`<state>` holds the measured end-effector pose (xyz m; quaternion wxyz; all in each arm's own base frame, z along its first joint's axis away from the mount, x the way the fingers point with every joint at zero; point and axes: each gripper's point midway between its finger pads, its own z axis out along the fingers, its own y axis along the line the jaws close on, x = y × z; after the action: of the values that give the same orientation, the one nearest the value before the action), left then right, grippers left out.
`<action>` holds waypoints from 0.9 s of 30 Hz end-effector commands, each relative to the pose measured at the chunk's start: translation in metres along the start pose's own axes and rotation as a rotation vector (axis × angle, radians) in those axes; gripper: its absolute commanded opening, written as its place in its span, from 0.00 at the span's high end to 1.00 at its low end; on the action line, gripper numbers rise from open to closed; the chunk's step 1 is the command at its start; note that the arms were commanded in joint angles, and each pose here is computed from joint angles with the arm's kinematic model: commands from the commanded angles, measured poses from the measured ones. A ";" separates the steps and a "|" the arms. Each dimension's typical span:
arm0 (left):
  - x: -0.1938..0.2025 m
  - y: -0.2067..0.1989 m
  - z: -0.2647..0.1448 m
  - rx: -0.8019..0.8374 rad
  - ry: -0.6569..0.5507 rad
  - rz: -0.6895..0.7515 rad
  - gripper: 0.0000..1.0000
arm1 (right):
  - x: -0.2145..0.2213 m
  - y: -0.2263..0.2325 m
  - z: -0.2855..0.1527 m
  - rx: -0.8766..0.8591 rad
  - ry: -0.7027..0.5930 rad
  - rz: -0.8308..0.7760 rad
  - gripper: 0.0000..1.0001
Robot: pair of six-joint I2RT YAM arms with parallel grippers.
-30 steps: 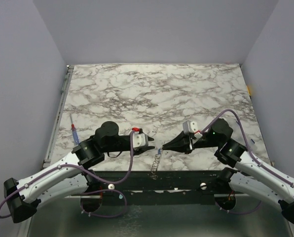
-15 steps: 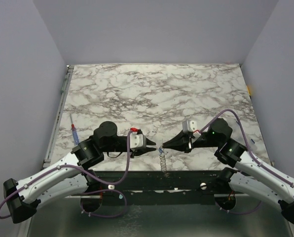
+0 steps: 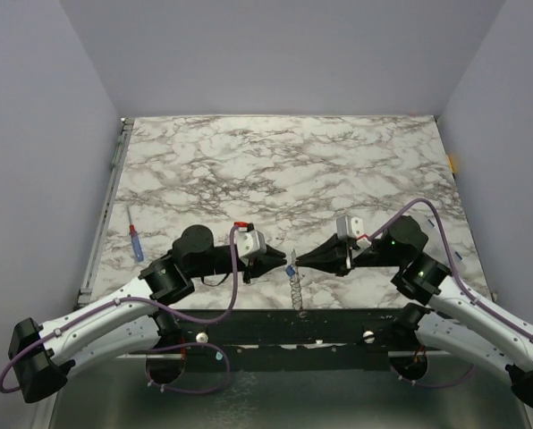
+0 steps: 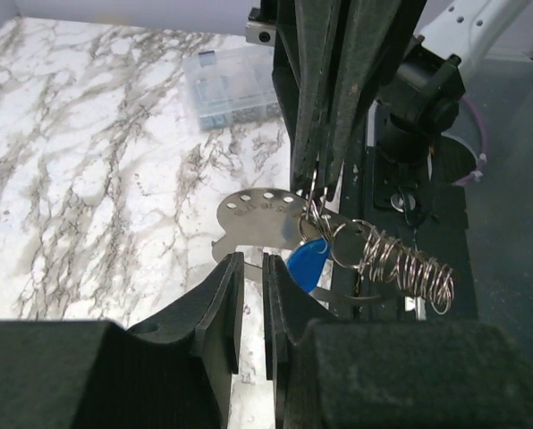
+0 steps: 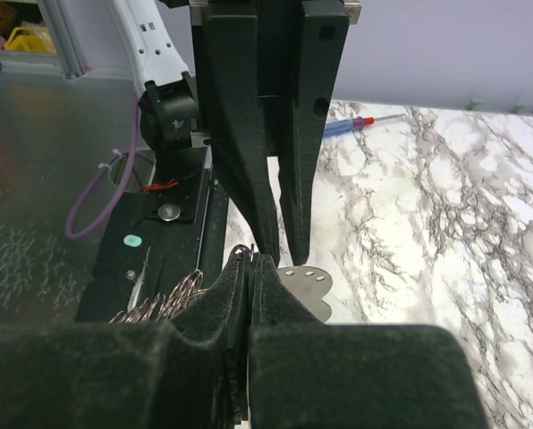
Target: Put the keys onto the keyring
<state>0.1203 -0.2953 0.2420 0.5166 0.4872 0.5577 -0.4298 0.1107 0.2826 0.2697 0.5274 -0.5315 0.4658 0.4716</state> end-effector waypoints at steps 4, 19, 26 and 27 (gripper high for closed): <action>-0.038 0.005 0.001 -0.032 -0.153 0.047 0.80 | -0.010 0.003 0.003 -0.025 -0.046 -0.011 0.99; -0.037 -0.011 0.005 0.051 -0.163 0.031 0.64 | -0.014 -0.003 0.006 -0.016 -0.069 -0.024 1.00; -0.044 -0.011 0.001 0.040 -0.175 0.022 0.62 | -0.014 0.000 0.005 -0.023 -0.066 -0.028 0.99; -0.044 -0.010 0.000 0.036 -0.173 0.020 0.60 | -0.014 0.000 0.005 -0.023 -0.064 -0.028 0.99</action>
<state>0.1196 -0.3024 0.2759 0.5608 0.4617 0.5118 -0.4588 0.1117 0.2880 0.2761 0.5330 -0.5248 0.4529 0.4852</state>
